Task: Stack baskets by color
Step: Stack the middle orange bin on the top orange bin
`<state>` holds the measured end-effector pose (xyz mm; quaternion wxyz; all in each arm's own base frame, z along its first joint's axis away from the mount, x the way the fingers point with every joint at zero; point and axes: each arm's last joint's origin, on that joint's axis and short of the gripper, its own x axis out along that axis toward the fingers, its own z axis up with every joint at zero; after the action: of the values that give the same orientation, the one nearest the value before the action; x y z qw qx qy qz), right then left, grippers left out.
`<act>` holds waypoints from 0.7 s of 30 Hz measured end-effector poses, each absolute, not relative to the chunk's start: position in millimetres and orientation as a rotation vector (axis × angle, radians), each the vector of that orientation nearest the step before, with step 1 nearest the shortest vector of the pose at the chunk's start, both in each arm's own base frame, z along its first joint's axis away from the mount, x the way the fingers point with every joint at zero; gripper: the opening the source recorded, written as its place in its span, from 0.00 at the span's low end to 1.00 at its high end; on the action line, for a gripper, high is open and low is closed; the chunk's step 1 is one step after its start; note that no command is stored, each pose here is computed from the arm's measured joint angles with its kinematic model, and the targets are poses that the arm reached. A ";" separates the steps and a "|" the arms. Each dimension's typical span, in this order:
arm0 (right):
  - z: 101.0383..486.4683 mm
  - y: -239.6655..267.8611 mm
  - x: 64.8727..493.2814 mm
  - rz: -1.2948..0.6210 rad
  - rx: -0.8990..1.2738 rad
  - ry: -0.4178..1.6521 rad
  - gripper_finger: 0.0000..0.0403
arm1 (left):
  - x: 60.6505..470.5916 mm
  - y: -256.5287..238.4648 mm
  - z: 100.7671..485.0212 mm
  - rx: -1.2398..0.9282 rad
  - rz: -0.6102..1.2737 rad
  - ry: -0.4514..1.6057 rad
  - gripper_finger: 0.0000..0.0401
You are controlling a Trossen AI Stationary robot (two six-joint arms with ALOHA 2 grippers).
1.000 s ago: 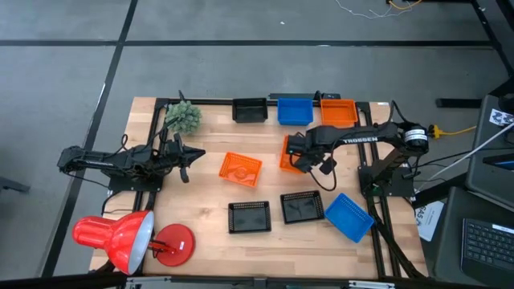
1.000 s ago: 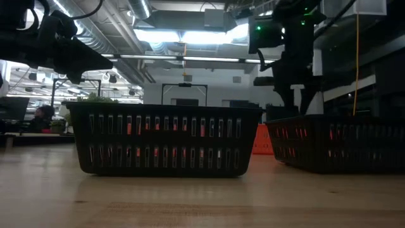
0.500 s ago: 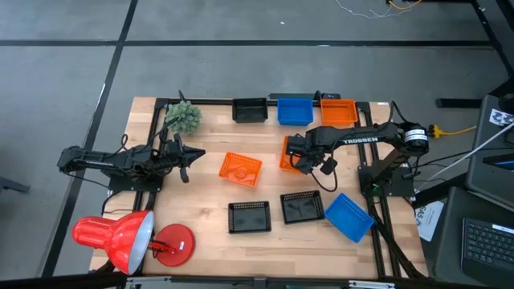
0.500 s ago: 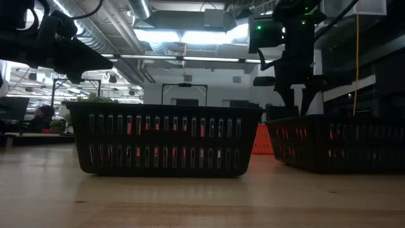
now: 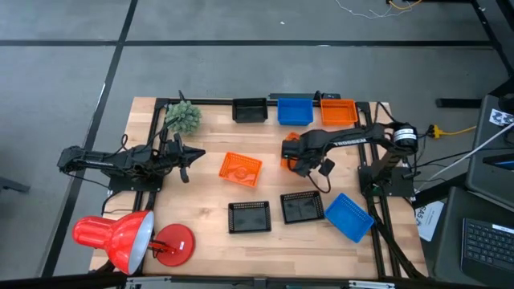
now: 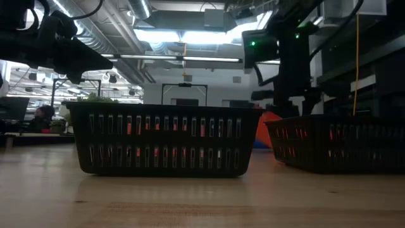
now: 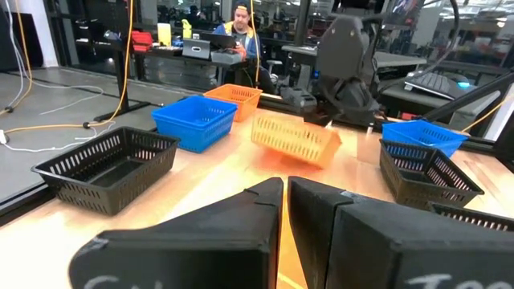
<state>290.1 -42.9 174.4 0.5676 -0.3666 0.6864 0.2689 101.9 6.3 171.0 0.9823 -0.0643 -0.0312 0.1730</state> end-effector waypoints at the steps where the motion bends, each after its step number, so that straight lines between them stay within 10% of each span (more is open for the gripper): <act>1: 172.1 -43.0 291.0 0.634 -0.860 1.616 0.23 | 101.9 6.4 171.0 -0.129 0.348 -0.063 0.03; 21: 171.2 -43.7 298.3 0.505 -0.785 1.567 0.23 | 101.9 6.3 171.1 -0.130 0.348 -0.063 0.03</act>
<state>298.3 -43.7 171.2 0.6122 -0.3402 0.6794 0.2188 101.9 6.3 171.1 0.9823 -0.0645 -0.0314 0.1729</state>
